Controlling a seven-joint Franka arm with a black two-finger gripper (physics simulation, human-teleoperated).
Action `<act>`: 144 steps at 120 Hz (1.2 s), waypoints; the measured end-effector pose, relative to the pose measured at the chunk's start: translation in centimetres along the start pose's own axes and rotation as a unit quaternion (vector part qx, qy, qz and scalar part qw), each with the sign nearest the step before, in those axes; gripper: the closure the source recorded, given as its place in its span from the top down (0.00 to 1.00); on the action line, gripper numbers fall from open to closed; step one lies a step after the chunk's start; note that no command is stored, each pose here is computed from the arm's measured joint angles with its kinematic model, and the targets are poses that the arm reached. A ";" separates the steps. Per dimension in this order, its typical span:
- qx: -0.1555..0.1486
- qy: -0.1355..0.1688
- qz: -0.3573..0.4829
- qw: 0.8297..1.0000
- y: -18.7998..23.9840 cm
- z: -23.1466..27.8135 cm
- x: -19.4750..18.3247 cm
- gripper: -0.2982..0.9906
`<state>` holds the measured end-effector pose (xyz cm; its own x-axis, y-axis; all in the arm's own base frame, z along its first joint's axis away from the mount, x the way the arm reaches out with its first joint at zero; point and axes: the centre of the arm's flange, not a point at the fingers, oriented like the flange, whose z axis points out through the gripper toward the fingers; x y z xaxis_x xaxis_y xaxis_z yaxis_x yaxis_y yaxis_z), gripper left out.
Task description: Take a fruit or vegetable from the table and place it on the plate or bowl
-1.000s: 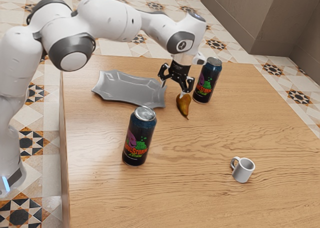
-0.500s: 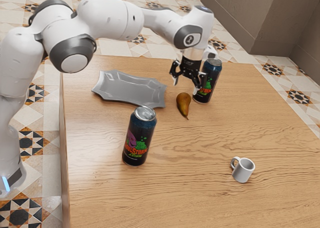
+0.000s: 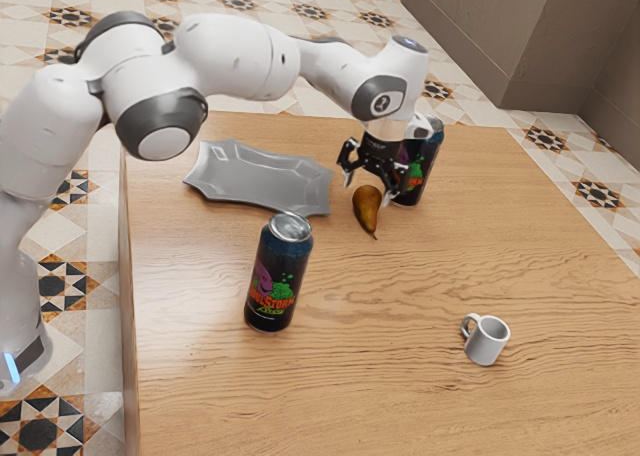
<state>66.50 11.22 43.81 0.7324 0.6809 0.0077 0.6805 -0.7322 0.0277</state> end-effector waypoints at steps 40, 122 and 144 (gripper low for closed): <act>0.004 -0.004 -0.001 1.000 0.3 1.3 0.1 0.64; -0.030 0.026 -0.011 0.999 -4.5 -9.4 -0.5 0.45; -0.025 -0.013 -0.008 1.000 -11.8 -11.6 -4.2 0.45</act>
<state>55.09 17.17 55.06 0.7229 0.6906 -0.0197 0.6898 -0.7198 0.0780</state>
